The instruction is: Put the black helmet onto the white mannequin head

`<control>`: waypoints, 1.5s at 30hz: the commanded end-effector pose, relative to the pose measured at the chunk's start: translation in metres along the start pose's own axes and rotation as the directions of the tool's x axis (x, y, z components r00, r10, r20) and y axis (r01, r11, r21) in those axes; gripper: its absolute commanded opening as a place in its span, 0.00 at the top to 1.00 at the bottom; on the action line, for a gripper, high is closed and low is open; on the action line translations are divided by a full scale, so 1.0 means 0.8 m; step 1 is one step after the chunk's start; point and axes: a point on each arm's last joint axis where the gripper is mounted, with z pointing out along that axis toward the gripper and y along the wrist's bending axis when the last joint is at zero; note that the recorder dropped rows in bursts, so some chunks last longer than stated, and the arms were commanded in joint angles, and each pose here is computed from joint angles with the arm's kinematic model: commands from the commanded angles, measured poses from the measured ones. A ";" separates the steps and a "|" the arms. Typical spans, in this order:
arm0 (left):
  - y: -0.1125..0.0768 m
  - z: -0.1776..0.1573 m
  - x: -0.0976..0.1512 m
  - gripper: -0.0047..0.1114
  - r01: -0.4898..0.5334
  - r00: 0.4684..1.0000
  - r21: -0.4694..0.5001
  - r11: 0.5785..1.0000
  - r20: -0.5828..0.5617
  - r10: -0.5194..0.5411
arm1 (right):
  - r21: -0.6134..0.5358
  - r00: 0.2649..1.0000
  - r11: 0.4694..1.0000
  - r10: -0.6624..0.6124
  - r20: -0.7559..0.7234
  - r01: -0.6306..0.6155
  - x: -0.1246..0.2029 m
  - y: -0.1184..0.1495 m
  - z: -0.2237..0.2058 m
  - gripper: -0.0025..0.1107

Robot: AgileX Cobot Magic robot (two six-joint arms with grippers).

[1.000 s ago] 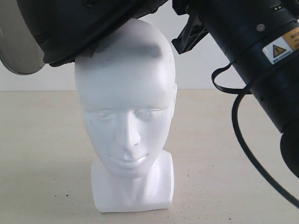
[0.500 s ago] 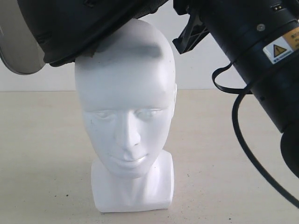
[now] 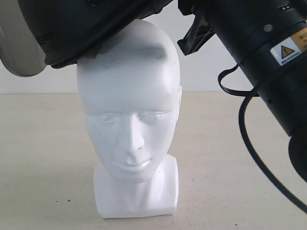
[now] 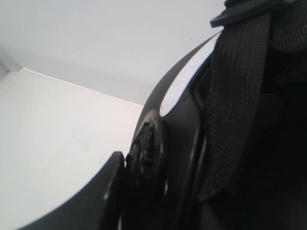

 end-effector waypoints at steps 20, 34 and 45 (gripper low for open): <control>0.007 -0.040 -0.107 0.92 0.614 0.512 0.356 0.704 0.500 -0.699 | -0.036 0.997 0.998 -0.045 0.067 0.048 -0.013 0.010 -0.002 0.98; -0.074 0.068 -0.304 0.92 0.367 0.930 0.174 0.914 -0.096 -0.355 | -0.039 0.998 0.998 -0.039 0.058 0.042 -0.012 0.010 -0.002 0.98; -0.057 0.167 -0.370 0.92 0.211 0.965 0.173 0.962 -0.191 -0.178 | -0.038 0.997 0.998 -0.038 0.061 0.040 -0.012 0.010 -0.002 0.98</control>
